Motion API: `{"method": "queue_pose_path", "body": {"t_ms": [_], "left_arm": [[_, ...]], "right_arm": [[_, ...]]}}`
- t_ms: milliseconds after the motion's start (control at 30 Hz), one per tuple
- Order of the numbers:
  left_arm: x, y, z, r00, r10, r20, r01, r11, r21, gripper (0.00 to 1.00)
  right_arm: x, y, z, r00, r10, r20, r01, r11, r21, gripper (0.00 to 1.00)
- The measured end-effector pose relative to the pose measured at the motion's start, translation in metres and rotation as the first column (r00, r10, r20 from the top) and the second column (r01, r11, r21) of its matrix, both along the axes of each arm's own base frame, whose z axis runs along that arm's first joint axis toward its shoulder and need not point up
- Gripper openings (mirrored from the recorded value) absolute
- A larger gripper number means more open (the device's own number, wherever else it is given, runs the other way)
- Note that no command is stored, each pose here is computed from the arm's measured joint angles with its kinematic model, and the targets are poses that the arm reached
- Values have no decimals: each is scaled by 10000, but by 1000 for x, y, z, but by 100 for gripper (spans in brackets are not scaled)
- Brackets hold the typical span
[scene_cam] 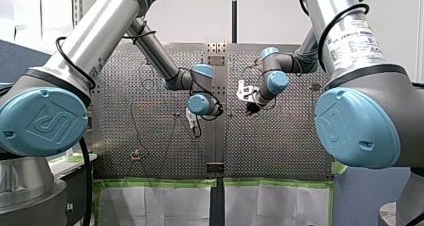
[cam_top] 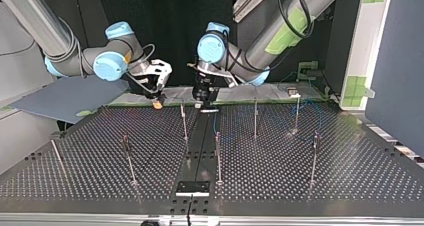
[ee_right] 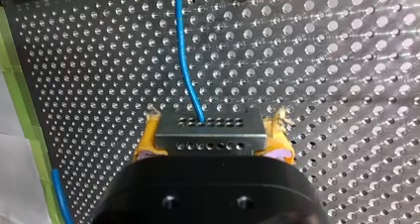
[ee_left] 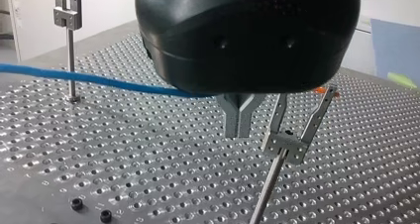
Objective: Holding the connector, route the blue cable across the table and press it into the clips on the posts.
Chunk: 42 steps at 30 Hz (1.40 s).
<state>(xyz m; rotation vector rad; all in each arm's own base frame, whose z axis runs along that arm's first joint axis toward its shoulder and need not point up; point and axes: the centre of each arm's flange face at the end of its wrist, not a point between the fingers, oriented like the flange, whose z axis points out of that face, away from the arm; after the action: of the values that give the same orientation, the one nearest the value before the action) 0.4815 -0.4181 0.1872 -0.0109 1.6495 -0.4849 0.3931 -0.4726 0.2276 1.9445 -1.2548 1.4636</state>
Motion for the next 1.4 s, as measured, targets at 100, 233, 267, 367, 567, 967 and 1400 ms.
{"method": "queue_pose_path", "body": {"t_ms": [100, 233, 267, 367, 567, 967, 1400], "left_arm": [[-1, -2, 0, 9999, -100, -13, 100, 9999, -41, 0], [-4, -5, 0, 9998, -180, -28, 180, 9998, -52, 0], [-5, -5, -1, 9998, -192, -34, 192, 9998, -53, 0], [-6, -7, -5, 9996, -246, -120, 245, 9997, -19, 0], [-3, -9, -29, 9987, -383, -323, 383, 9993, 1, 0], [26, -10, -20, 9991, -408, -71, 405, 9986, -344, 0], [16, -17, -33, 9979, -506, -402, 513, 9986, 161, 0]], "right_arm": [[-1, -1, -3, 10000, 2, 20, -2, 10000, 50, 0], [-1, -2, -10, 10000, 22, -11, -22, 9999, 171, 0], [-1, -3, -12, 10000, 28, -22, -27, 9998, 205, 0], [-1, -3, -18, 10000, 39, -55, -38, 9996, 291, 0], [-2, -5, -21, 10000, 15, -45, -14, 9995, 315, 0], [-5, -17, -20, 9989, 39, 470, -42, 10000, 63, 0], [-8, -20, -20, 9983, 116, 577, -119, 9999, 62, 0]]}}
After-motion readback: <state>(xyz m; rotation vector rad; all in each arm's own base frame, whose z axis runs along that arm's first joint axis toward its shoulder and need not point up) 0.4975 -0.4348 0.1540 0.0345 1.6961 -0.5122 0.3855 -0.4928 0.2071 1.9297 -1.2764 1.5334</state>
